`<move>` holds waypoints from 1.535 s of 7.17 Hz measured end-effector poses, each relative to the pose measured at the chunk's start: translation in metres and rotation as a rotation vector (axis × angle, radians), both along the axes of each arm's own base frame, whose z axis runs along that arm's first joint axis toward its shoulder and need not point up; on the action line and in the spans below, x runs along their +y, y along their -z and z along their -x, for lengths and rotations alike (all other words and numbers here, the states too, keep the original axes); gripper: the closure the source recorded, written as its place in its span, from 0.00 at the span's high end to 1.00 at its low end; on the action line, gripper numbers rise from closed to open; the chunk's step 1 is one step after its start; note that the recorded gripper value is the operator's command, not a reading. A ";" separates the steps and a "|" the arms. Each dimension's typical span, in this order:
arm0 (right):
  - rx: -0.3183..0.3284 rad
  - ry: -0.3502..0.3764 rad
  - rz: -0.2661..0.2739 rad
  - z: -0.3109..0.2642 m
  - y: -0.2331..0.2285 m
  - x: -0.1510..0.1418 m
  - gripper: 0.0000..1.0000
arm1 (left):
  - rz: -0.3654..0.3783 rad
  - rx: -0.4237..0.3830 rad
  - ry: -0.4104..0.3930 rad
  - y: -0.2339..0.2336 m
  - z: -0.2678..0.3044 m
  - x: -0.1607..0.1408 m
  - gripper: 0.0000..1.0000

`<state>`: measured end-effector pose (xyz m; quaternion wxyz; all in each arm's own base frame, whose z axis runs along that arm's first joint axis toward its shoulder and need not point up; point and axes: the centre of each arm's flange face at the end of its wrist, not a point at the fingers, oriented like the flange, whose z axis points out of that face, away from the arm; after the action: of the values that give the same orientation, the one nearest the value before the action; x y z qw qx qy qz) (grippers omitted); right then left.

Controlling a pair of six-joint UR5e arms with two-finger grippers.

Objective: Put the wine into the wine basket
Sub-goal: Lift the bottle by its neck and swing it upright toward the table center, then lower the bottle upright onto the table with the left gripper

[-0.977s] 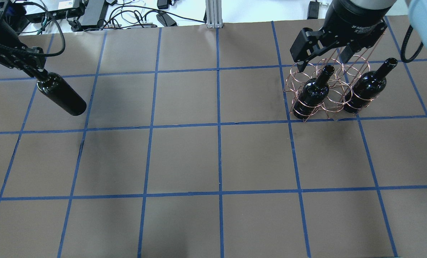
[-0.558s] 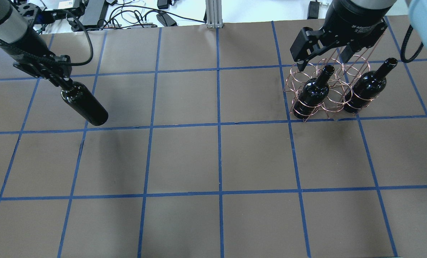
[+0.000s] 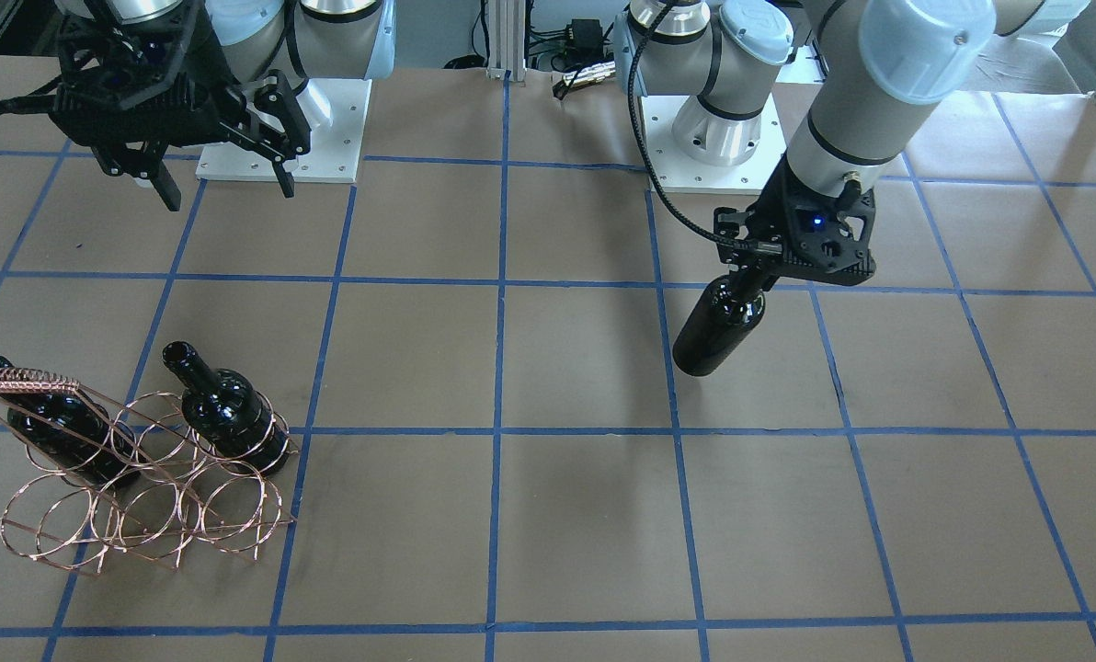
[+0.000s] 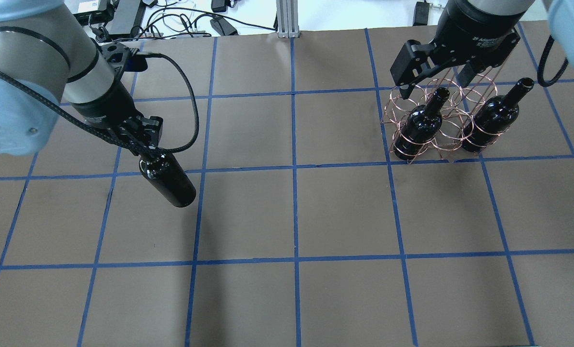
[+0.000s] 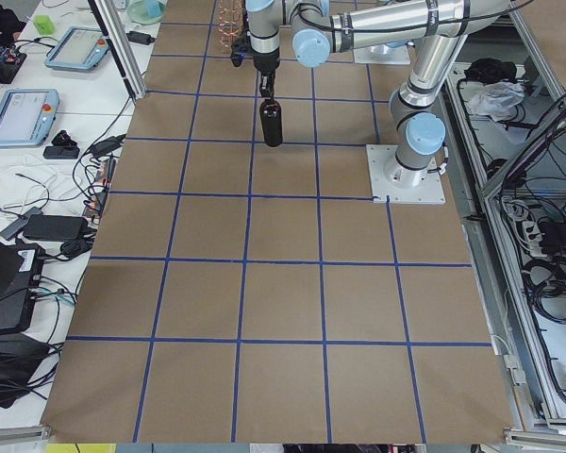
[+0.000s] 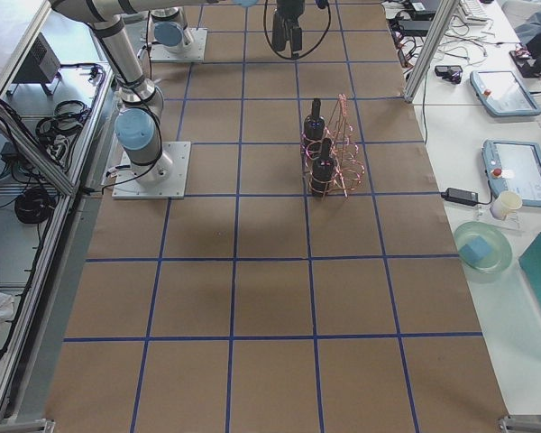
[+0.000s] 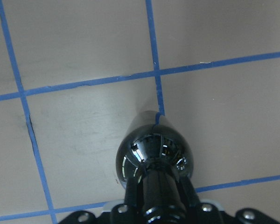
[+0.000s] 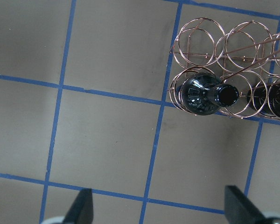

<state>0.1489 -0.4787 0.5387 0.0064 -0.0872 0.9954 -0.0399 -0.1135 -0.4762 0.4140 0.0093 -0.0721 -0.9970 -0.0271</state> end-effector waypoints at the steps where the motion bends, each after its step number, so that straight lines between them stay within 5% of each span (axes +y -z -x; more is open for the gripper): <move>1: -0.001 0.006 -0.008 0.000 0.001 0.000 1.00 | -0.010 0.002 0.020 0.005 0.018 0.015 0.00; 5: 0.006 0.015 -0.014 0.002 0.002 0.000 1.00 | -0.049 0.001 0.081 0.024 0.053 0.059 0.00; 11: 0.009 0.017 -0.016 0.003 0.003 0.001 1.00 | -0.104 -0.005 0.107 0.043 0.060 0.069 0.00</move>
<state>0.1461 -0.4781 0.5360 0.0022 -0.0791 0.9964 -0.0315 -0.1733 -0.4076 0.3711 0.0088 -0.1246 -0.9890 -0.0795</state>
